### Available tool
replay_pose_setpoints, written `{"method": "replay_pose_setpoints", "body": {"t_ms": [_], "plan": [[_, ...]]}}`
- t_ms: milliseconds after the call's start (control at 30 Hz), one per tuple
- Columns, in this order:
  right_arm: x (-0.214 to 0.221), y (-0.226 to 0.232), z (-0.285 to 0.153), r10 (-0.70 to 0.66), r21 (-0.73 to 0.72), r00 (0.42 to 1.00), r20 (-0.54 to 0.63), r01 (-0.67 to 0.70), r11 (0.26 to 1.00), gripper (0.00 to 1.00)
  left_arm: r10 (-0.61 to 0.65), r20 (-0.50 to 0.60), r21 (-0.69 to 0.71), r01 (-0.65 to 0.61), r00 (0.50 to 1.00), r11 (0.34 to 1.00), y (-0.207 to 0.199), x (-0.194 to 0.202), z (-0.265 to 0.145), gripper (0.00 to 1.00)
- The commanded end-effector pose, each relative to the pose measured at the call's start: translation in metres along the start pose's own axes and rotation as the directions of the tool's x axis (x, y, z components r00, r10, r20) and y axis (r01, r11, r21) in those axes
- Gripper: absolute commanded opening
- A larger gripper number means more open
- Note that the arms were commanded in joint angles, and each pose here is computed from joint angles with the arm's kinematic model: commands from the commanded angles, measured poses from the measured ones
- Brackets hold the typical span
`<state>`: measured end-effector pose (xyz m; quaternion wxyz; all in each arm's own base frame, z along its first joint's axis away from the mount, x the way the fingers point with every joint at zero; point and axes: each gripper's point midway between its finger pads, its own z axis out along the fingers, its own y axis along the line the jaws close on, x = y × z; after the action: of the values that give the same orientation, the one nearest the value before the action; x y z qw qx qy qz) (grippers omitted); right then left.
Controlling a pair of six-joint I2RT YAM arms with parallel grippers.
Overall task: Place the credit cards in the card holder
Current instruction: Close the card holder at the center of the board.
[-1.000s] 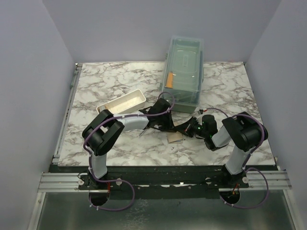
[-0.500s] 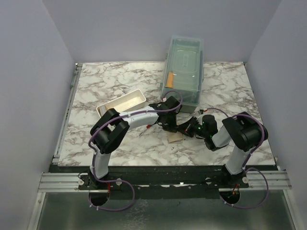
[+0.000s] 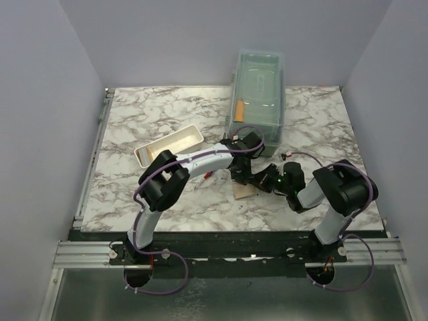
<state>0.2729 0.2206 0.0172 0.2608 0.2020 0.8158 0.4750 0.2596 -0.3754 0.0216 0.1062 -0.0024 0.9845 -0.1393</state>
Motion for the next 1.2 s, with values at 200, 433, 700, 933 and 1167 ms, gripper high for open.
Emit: {"method": "replay_pose_setpoints", "body": {"t_ms": [200,433,700,933,1167], "plan": [[0.037,-0.074,-0.038,0.008,0.343,0.996,-0.087,0.023,0.939,0.00,-0.071,-0.116,-0.358,0.025,0.991,0.933,0.112,0.042,0.131,0.00],[0.027,-0.062,-0.040,-0.094,0.376,0.991,-0.095,0.123,0.918,0.03,-0.033,-0.076,-0.339,0.006,0.997,0.941,0.104,0.037,0.116,0.00],[0.001,-0.033,-0.060,-0.290,0.386,0.952,-0.094,0.303,0.871,0.29,0.110,0.035,0.126,-0.114,0.993,0.986,0.006,0.012,0.029,0.00],[-0.007,0.009,-0.066,-0.445,0.383,0.879,-0.171,0.475,0.792,0.46,0.120,0.137,0.389,-0.164,0.983,0.906,-0.020,-0.010,-0.075,0.23],[-0.001,0.015,-0.052,-0.524,0.508,0.817,-0.240,0.566,0.650,0.56,0.016,0.120,0.382,-0.061,0.993,0.922,0.027,-0.014,-0.087,0.28]]}}
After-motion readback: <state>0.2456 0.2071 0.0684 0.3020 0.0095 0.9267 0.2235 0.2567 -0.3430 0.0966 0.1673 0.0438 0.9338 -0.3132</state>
